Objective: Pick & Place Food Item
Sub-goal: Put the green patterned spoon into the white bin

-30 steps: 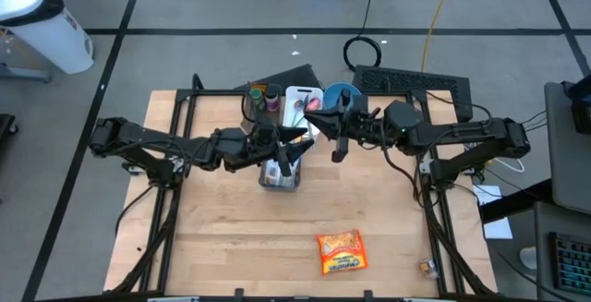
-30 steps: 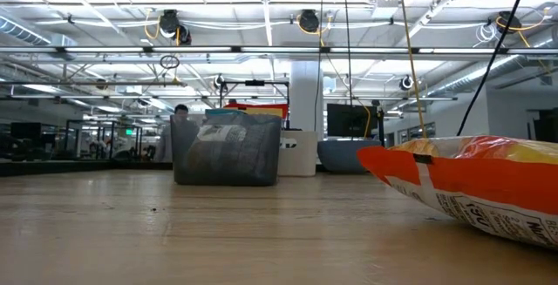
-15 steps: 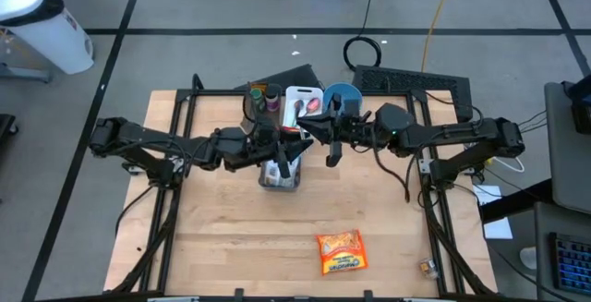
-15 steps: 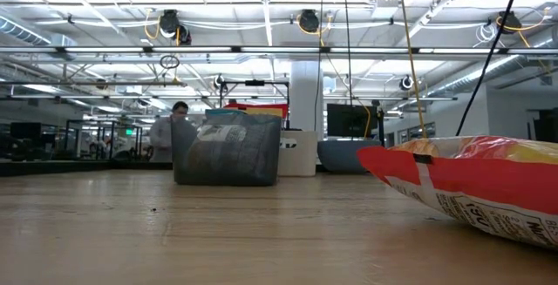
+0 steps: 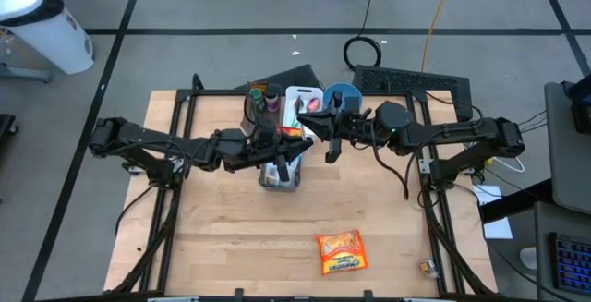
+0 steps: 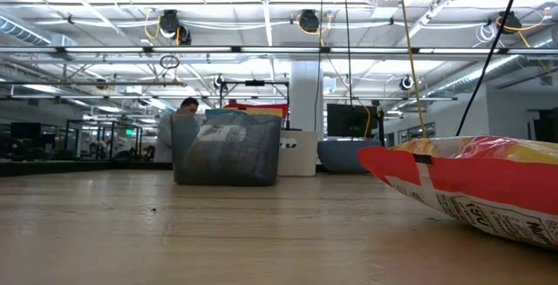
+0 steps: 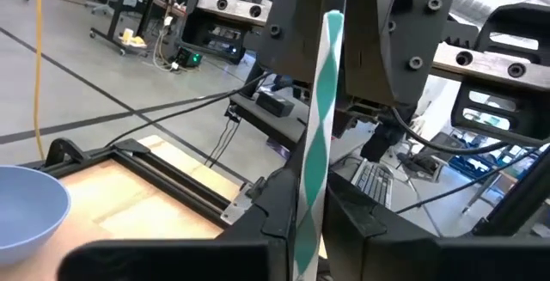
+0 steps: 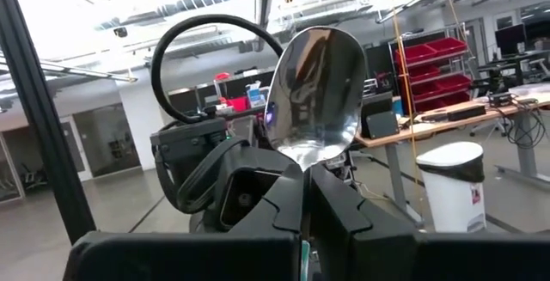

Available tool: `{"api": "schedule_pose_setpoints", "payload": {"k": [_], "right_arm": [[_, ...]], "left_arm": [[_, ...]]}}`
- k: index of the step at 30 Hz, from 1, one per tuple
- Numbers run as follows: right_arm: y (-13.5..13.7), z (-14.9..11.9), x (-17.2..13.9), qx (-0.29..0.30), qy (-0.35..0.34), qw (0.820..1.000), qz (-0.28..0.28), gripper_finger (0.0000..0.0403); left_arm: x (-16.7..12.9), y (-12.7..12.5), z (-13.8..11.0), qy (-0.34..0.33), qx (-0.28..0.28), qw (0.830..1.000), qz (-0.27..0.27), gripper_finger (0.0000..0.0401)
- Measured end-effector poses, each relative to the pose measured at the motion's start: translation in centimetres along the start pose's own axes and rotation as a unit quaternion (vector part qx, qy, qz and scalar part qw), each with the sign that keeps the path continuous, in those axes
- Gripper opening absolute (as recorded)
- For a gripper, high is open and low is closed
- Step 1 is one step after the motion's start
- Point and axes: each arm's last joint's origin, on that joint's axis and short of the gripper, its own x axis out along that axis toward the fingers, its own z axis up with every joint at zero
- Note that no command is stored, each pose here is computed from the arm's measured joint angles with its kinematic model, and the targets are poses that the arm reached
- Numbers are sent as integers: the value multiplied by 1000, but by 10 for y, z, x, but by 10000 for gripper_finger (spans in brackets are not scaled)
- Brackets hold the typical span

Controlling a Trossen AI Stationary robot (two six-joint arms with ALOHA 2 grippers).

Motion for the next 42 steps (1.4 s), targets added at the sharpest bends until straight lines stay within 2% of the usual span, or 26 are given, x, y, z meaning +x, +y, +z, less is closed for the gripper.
{"api": "schedule_pose_setpoints", "payload": {"k": [7,11,22,29,32,37,42], "right_arm": [[0,0,0,-1,-1,1000,1,2],[0,0,0,-2,-1,1000,1,22],[1,0,-1,13,7,1000,8,116],[-7,14,-12,-13,18,1000,-17,189],[-12,23,-22,-36,35,998,-31,210],[-18,40,-40,-55,50,996,-51,227],[-19,51,-56,-60,65,994,-62,226]], "left_arm": [[0,0,0,-1,-4,1000,1,38],[0,0,0,-1,2,1000,1,35],[0,1,0,-4,-4,1000,9,35],[-3,0,4,-1,1,1000,5,35],[-9,-2,12,28,17,999,19,35],[-11,-3,47,103,55,991,70,35],[-8,15,78,145,61,984,87,35]]}}
